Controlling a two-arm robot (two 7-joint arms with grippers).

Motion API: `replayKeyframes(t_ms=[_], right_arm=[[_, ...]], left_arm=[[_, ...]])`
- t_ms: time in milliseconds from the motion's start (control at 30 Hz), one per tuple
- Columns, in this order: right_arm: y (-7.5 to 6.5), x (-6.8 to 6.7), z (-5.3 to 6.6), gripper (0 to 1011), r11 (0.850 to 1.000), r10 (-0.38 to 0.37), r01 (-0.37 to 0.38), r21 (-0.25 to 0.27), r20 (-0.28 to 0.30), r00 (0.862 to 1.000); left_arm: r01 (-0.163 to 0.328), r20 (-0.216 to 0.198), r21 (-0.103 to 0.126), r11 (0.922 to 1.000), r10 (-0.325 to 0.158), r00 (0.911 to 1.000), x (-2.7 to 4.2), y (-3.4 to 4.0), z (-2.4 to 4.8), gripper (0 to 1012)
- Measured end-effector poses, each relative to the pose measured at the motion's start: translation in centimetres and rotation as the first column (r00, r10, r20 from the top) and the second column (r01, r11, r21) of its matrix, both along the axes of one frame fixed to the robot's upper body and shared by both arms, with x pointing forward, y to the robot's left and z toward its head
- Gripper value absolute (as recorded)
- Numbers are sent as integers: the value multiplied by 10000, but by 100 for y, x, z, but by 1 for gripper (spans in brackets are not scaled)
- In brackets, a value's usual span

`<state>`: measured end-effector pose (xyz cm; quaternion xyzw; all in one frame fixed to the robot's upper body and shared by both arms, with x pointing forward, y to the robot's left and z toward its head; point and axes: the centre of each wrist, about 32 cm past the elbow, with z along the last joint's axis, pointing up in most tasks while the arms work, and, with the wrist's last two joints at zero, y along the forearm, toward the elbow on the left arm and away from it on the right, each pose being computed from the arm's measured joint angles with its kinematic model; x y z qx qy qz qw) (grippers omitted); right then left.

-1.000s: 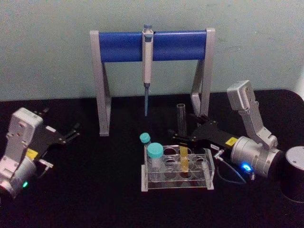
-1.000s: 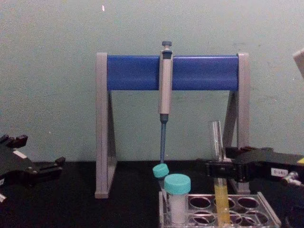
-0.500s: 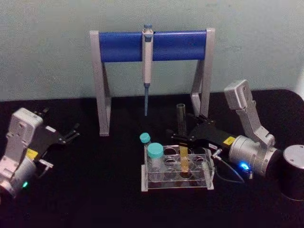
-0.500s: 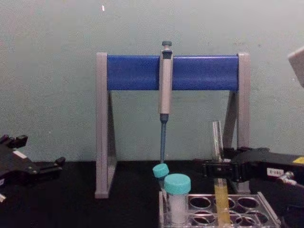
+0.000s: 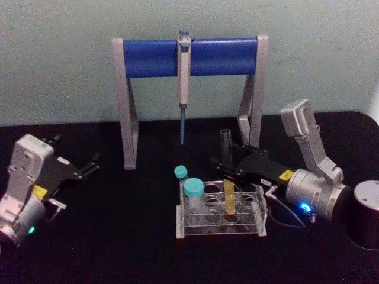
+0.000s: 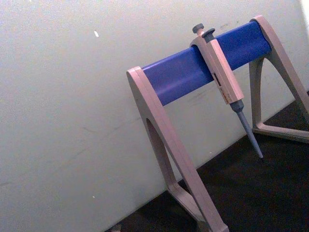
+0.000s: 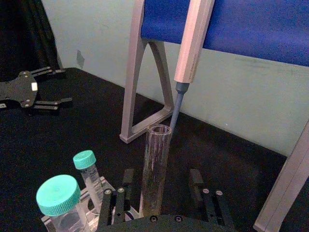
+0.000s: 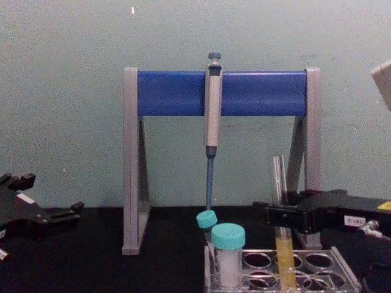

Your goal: Pick up the test tube from the test tube rack, shake it, then place it back into the test tube rack.

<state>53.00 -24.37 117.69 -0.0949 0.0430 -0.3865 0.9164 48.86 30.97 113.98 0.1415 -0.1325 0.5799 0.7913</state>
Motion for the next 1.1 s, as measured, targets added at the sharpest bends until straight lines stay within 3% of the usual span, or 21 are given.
replayKeyframes(t_ms=[33, 567, 1100], right_arm=[[0, 0, 0, 717, 10000, -2, 2, -1, 0, 10000], [-1, -4, 2, 240, 10000, -8, 8, 15, 3, 10000], [-1, -4, 0, 238, 10000, -7, 7, 16, 3, 10000]], left_arm=[[0, 0, 0, 10000, 0, 10000, 0, 0, 0, 1010], [0, 0, 0, 10000, 0, 10000, 0, 0, 0, 1009], [0, 0, 0, 10000, 0, 10000, 0, 0, 0, 1010]])
